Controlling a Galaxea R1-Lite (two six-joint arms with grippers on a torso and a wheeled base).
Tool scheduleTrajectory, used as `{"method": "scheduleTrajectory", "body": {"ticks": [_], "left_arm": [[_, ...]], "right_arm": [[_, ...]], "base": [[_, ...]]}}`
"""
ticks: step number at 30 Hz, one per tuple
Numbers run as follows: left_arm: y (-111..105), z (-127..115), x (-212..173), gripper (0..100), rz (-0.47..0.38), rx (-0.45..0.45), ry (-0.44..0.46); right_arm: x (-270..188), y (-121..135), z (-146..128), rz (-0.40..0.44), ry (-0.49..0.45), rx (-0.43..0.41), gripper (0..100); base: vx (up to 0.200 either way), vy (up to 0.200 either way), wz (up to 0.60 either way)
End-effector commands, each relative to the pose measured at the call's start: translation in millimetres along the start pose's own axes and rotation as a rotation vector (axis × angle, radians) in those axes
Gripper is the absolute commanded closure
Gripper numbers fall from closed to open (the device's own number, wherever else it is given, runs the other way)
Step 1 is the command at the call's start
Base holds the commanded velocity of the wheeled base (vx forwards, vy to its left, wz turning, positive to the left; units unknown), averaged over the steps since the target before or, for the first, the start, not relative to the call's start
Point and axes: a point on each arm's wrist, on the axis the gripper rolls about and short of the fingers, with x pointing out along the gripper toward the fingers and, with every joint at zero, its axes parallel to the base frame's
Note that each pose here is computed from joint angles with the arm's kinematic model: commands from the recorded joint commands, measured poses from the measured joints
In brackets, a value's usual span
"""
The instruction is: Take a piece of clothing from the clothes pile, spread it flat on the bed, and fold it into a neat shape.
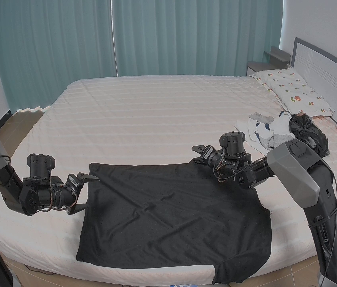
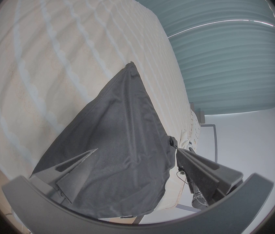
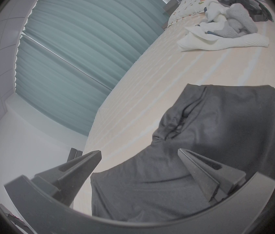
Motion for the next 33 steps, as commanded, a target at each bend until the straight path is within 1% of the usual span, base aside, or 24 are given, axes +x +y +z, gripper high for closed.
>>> {"method": "scheduleTrajectory", "body": {"ticks": [1,5,14,16,19,21,26,30,33], "left_arm": [[3.6,-1.9,0.7,0,0.013,-0.004,0.003],[4.3,-2.4,0.6,0,0.016,-0.005,0.003],[5.8,-4.9,-1.3,0,0.022,-0.008,0.007],[5.8,-5.1,-1.7,0,0.022,-0.008,0.007],[5.8,-5.1,-1.7,0,0.022,-0.008,0.007],[5.8,-5.1,-1.7,0,0.022,-0.008,0.007],[5.4,-5.1,-2.0,0,0.021,-0.009,0.007],[5.8,-5.3,-2.1,0,0.022,-0.009,0.007],[6.8,-6.1,-2.4,0,0.026,-0.011,0.009]], "right_arm": [[20.7,-20.5,-8.2,-0.035,0.009,0.009,0],[30.6,-27.4,-3.3,-0.029,-0.019,0.025,0],[40.1,-37.7,-7.5,-0.029,-0.027,0.039,0],[42.4,-35.8,-4.7,-0.011,-0.045,0.06,0],[45.7,-27.8,0.0,0.021,-0.07,0.12,0],[48.4,-33.5,-5.4,0.012,-0.063,0.133,0],[50.7,-40.7,-10.2,-0.003,-0.039,0.138,0],[51.7,-47.8,-8.0,-0.015,-0.054,0.145,0],[51.9,-48.0,-8.1,-0.013,-0.058,0.145,0]], "base": [[0.0,0.0,0.0],[0.0,0.0,0.0],[0.0,0.0,0.0],[0.0,0.0,0.0],[0.0,0.0,0.0],[0.0,0.0,0.0],[0.0,0.0,0.0],[0.0,0.0,0.0],[0.0,0.0,0.0]]}}
